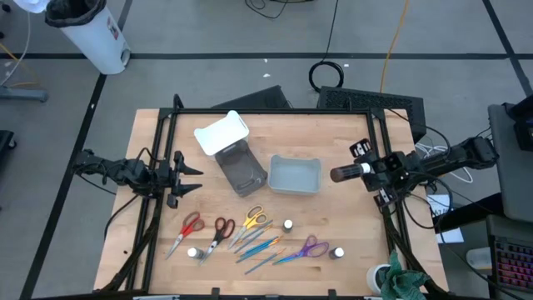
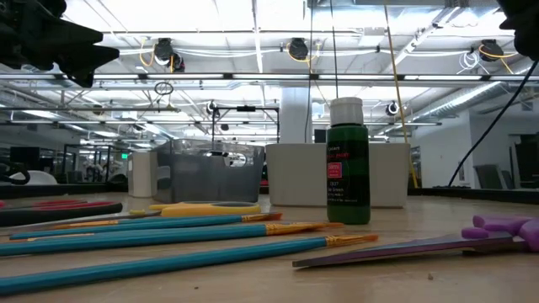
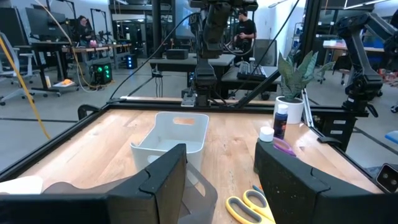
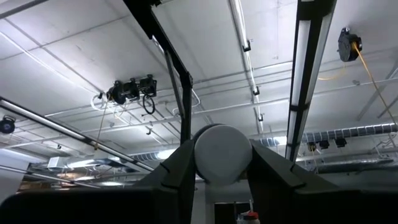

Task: Pick & Place Paint Supplies
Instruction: Put the brown paint bottle into the gray bin

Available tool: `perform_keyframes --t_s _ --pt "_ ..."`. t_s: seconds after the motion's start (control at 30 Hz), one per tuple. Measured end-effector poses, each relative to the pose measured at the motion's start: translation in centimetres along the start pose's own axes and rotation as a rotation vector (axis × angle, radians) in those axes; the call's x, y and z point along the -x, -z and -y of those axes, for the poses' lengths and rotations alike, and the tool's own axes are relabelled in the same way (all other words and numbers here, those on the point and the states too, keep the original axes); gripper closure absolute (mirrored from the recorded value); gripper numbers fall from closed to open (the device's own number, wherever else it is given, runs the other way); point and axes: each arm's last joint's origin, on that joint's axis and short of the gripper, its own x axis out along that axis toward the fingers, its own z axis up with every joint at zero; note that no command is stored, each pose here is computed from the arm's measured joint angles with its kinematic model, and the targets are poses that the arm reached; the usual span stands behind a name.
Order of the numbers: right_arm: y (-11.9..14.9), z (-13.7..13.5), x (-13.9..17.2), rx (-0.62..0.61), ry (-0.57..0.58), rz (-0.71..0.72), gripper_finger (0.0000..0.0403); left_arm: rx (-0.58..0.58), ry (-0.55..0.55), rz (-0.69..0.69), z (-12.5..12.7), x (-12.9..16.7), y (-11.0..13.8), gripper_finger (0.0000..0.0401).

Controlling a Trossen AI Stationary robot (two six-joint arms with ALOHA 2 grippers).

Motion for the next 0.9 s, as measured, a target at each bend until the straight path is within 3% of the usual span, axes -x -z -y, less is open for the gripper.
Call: perform_keyframes --t_s 0.67,0.77,0.9 --pt "0.2 0.0 0.0 0.012 0.002 -0.022 0.0294 0.0 0.0 0.0 0.0 0.0 0.0 0.0201" --pt "0.9 0.1 0.0 0.046 0.016 -0.089 0.0297 0.0 0.0 0.0 0.0 0.0 0.0 0.0201" --pt "2.4 0.8 -0.9 0.082 0.163 -0.3 0.0299 0.0 0.0 0.0 0.0 0.0 0.0 0.0201"
